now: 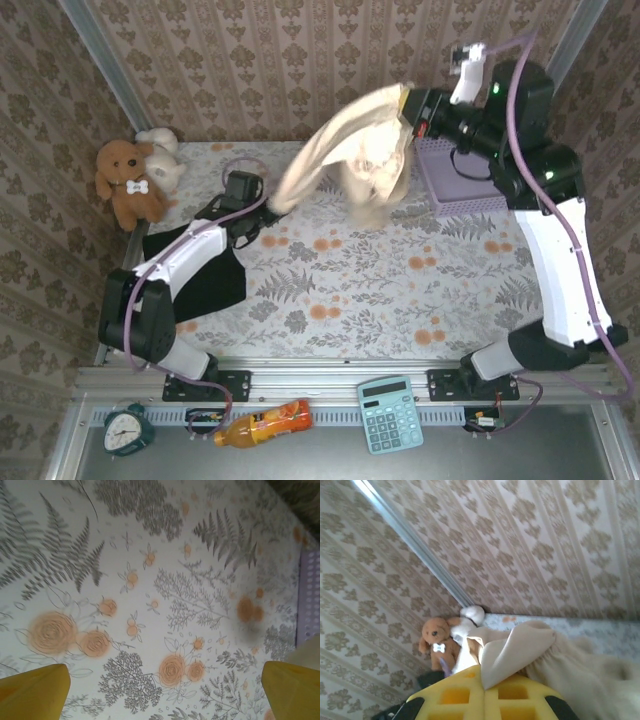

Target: Fold and stack the mixed laundry pile

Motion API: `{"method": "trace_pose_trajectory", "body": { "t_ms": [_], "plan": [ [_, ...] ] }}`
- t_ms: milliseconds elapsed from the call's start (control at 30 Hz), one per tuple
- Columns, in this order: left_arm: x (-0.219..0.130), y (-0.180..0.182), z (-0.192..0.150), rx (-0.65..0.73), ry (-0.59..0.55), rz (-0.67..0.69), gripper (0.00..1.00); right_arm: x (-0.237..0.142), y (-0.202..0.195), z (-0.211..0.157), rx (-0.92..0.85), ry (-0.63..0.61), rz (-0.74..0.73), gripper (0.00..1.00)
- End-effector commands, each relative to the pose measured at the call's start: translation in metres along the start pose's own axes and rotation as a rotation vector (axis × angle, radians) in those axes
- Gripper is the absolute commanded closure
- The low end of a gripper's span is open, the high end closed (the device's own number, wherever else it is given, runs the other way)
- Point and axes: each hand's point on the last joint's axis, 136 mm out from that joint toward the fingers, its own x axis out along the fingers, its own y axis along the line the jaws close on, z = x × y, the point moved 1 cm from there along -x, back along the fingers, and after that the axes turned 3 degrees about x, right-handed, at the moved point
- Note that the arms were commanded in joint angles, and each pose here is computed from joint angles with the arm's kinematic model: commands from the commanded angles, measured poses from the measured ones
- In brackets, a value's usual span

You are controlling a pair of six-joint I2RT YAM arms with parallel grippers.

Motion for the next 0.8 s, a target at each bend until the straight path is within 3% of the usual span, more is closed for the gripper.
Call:
{"method": "trace_pose_trajectory", "body": {
  "t_ms": [0, 33, 67, 133, 233, 300, 500, 767],
  "plan": [
    [-0.019, 0.011, -0.003, 0.04, 0.014, 0.005, 0.0, 0.066, -0.095, -0.073, 0.117, 0.121, -0.253, 1.0],
    [-0.022, 0.014, -0.005, 0.049, 0.023, 0.013, 0.0, 0.079, -0.121, -0.098, 0.145, 0.158, -0.311, 0.87],
    [-0.024, 0.017, -0.007, 0.06, 0.031, 0.023, 0.0, 0.093, -0.145, -0.125, 0.189, 0.207, -0.355, 0.59],
    [-0.026, 0.019, -0.012, 0.073, 0.057, 0.036, 0.0, 0.115, -0.184, -0.174, 0.264, 0.319, -0.415, 0.57],
    [-0.024, 0.026, -0.021, 0.054, 0.093, 0.05, 0.0, 0.128, -0.231, -0.236, 0.314, 0.497, -0.54, 0.4],
    [-0.023, 0.031, -0.028, 0.034, 0.116, 0.073, 0.0, 0.123, -0.249, -0.258, 0.305, 0.566, -0.609, 0.33],
    [-0.033, 0.05, -0.042, 0.011, 0.159, 0.16, 0.0, 0.072, -0.248, -0.278, 0.277, 0.596, -0.65, 0.31],
    [-0.055, 0.016, -0.075, 0.061, 0.228, 0.039, 0.01, 0.014, -0.226, -0.313, 0.342, 0.638, -0.563, 0.29]
  ]
}}
